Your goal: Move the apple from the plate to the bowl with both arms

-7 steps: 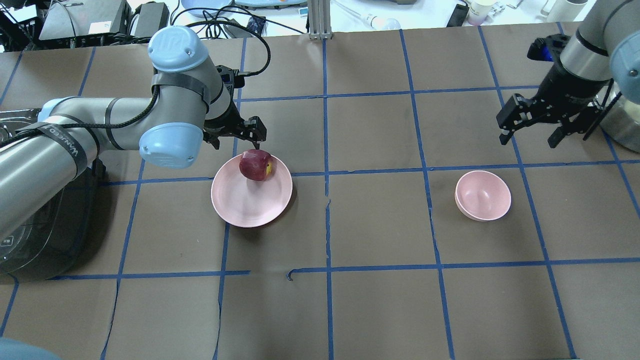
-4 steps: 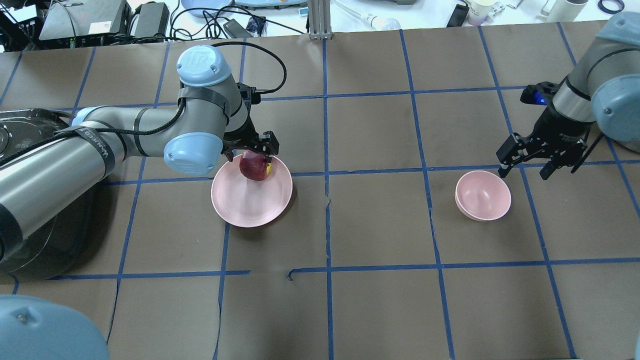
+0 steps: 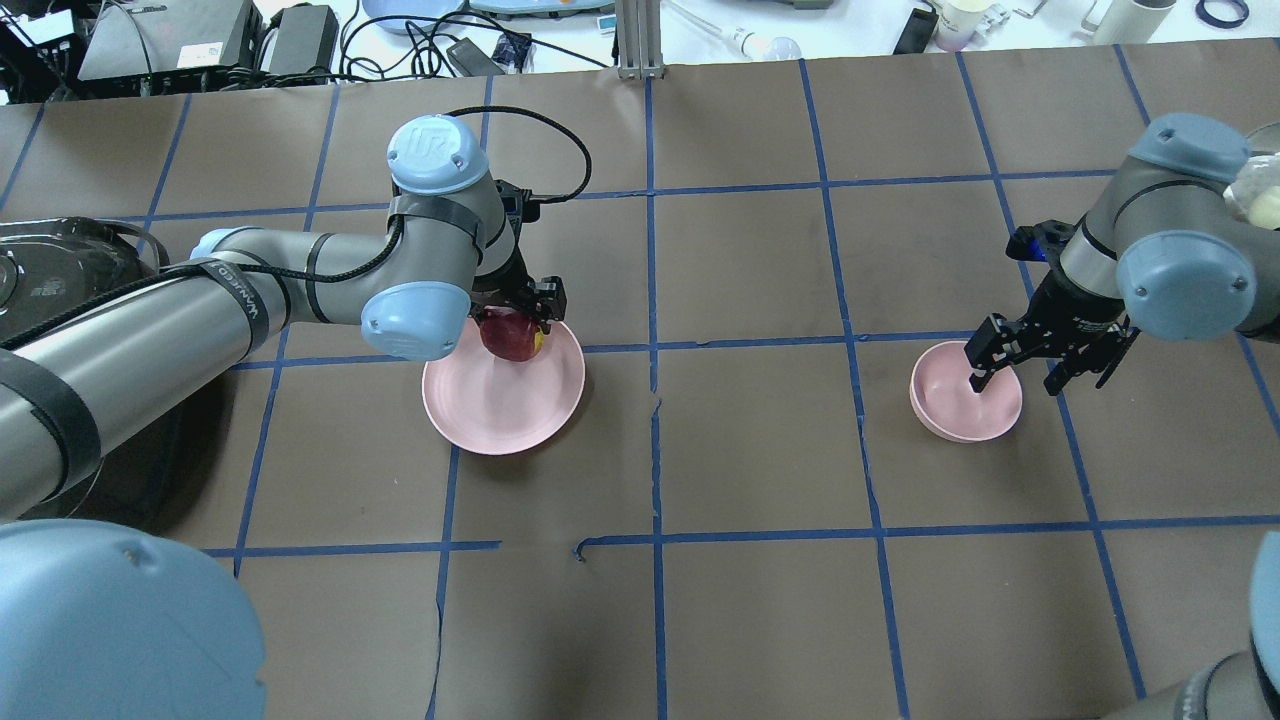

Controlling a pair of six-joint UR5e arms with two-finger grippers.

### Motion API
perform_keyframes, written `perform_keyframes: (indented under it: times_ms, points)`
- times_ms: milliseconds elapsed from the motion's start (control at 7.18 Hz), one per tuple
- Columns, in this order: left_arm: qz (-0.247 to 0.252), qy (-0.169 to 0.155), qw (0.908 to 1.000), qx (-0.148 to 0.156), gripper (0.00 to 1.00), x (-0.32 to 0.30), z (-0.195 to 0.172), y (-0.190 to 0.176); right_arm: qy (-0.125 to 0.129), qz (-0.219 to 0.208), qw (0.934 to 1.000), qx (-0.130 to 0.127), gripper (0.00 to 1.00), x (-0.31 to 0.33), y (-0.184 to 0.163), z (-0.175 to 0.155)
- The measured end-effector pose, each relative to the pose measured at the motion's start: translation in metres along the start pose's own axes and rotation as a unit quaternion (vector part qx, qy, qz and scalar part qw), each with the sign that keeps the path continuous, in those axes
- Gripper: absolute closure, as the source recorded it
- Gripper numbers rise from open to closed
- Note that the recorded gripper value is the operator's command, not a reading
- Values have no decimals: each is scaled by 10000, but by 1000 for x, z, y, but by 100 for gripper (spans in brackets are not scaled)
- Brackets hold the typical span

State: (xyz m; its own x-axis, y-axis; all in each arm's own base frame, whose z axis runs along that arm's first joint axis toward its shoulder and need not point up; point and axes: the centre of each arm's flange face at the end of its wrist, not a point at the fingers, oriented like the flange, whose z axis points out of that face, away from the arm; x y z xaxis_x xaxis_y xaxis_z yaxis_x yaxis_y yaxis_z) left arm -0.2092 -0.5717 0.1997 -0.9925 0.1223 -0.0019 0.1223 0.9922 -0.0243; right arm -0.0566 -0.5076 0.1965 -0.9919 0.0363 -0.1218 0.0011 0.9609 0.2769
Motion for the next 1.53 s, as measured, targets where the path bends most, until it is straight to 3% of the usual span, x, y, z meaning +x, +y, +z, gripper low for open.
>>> perform_keyframes:
  times_ms: [139,696,975,1114,1253,1532]
  points:
    - [31,-9,10000,38,68,0,-1,-1,-21,46,10000,-51,100,0,1,6]
    - [67,-27,9995,312,71,10,-37,3,-29,111,9998,-143,100,-1,5,5]
    - [51,-85,9993,363,71,10,-66,9,-435,390,9981,-179,100,-17,10,-1]
    - [40,-149,9991,395,71,7,-78,11,-621,452,9969,-172,100,-40,10,-3]
    - [27,-215,9989,409,71,2,-88,12,-644,461,9967,-201,100,-83,9,-1]
    - [6,-248,9987,444,77,-1,-101,14,-473,341,9982,-117,100,-165,12,11]
